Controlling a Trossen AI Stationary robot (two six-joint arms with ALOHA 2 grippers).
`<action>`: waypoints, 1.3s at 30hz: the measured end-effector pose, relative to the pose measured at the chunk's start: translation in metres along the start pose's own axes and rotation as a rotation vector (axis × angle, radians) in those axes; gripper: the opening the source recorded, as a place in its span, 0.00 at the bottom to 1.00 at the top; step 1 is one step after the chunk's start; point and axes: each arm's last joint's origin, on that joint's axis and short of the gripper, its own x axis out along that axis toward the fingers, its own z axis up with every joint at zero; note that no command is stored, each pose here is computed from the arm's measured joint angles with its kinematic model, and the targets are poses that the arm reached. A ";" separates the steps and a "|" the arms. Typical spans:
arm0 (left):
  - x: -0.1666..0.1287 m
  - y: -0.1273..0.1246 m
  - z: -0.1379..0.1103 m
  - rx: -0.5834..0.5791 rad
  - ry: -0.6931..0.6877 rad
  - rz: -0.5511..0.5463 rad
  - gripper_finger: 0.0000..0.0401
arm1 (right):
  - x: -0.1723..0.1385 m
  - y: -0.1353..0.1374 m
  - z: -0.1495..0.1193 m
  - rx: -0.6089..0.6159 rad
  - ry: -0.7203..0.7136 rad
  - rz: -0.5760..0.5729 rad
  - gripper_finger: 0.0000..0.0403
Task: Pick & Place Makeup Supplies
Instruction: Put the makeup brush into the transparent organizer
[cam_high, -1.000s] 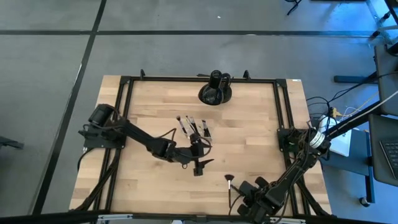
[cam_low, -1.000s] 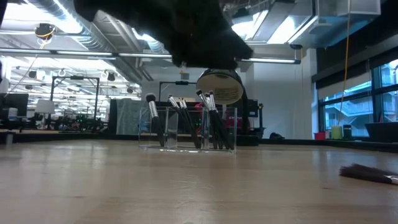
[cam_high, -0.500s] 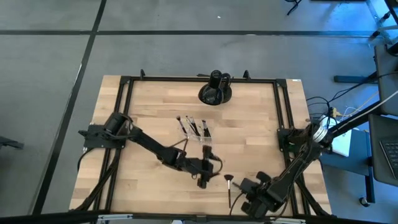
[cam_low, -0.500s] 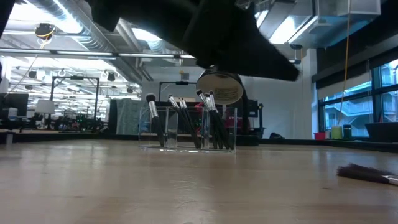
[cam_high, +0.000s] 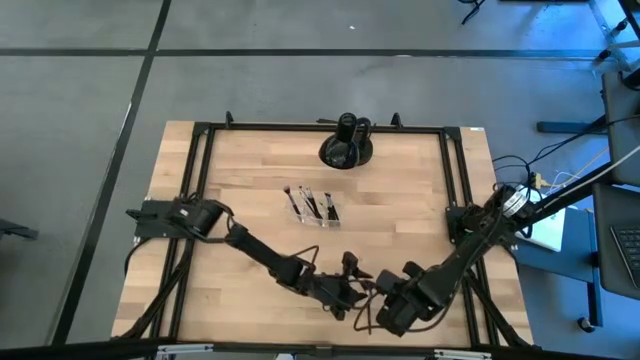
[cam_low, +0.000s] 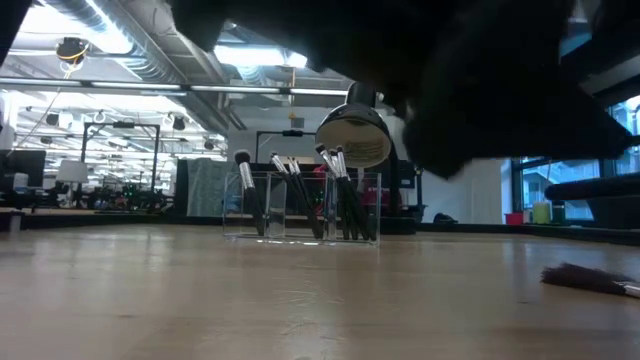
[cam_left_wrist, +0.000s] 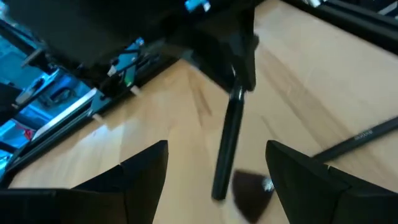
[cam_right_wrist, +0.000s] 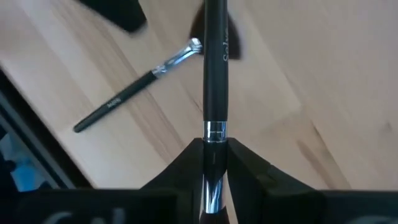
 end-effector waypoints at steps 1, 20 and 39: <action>0.003 -0.002 0.000 0.002 -0.003 -0.001 0.67 | 0.000 0.000 0.002 -0.004 0.003 0.010 0.16; 0.012 -0.013 -0.001 0.052 -0.007 -0.047 0.35 | 0.001 0.007 0.014 -0.068 -0.022 0.099 0.17; 0.011 -0.013 -0.003 0.059 0.008 -0.059 0.15 | 0.000 0.007 0.014 -0.080 -0.039 0.095 0.16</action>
